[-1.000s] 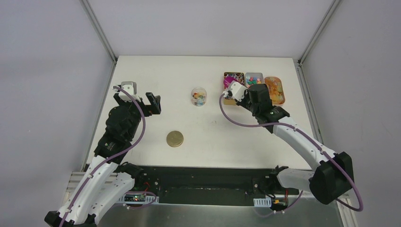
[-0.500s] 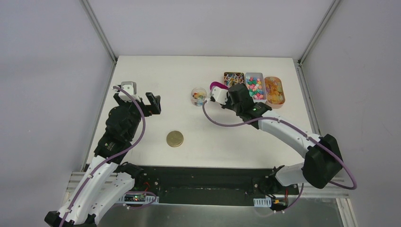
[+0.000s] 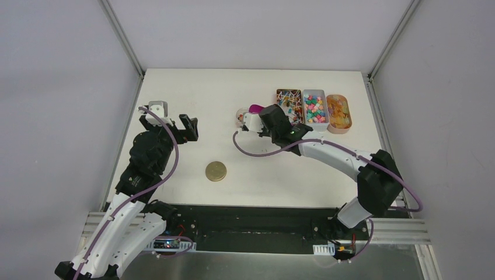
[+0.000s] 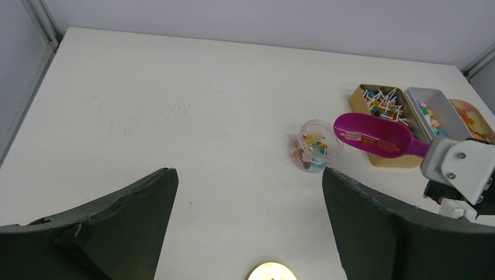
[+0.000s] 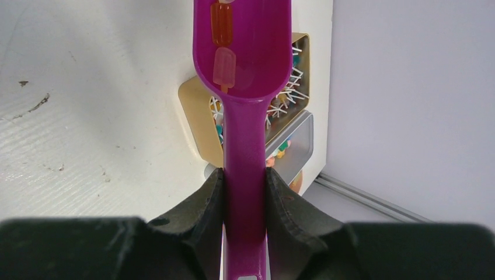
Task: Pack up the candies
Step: Place the fake candies in the packing bottle, then place the spatula at the center of the board.
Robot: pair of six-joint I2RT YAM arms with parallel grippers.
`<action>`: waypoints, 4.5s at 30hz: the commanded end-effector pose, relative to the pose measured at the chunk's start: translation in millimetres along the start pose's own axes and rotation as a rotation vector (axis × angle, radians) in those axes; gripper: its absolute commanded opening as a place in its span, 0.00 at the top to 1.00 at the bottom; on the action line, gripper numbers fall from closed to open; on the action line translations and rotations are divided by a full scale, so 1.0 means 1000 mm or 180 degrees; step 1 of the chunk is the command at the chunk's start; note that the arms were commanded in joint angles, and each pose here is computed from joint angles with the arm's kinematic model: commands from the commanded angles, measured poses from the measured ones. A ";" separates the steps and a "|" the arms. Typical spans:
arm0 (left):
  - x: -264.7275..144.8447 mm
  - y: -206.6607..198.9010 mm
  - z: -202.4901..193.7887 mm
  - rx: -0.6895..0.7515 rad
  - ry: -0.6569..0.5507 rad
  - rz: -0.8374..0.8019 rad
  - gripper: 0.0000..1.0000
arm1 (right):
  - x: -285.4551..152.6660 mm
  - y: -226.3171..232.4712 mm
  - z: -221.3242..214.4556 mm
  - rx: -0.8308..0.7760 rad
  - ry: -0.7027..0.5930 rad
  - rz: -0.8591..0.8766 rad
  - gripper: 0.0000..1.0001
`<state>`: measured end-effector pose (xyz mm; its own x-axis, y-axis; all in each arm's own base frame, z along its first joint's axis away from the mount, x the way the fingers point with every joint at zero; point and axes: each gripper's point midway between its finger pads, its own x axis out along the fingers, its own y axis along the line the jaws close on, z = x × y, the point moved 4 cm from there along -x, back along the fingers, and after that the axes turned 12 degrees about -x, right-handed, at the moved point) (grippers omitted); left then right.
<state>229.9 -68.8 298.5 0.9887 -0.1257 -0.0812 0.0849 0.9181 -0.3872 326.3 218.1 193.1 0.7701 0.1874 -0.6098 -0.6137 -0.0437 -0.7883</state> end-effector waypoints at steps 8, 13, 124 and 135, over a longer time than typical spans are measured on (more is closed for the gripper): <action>-0.002 0.003 0.007 0.0000 -0.0109 0.0049 0.01 | -0.002 -0.024 0.021 -0.0506 0.0345 -0.0257 1.00; -0.002 0.003 0.007 0.0006 -0.0103 0.0048 0.01 | 0.002 -0.026 0.027 -0.0657 0.0460 -0.0283 1.00; 0.016 -0.007 -0.020 -0.0138 0.0311 -0.0053 0.01 | -0.063 0.186 -0.075 0.4717 0.1294 -0.0774 0.60; 0.020 -0.013 -0.045 -0.0033 0.1182 0.0043 0.01 | -0.079 0.155 -0.069 0.4696 0.0982 -0.0790 0.26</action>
<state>246.6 -97.3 259.1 0.9135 -0.2219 -0.3409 0.0734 0.9143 -0.3984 172.3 118.6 80.3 0.7039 -0.2340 -0.6706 0.0589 0.9602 -0.2732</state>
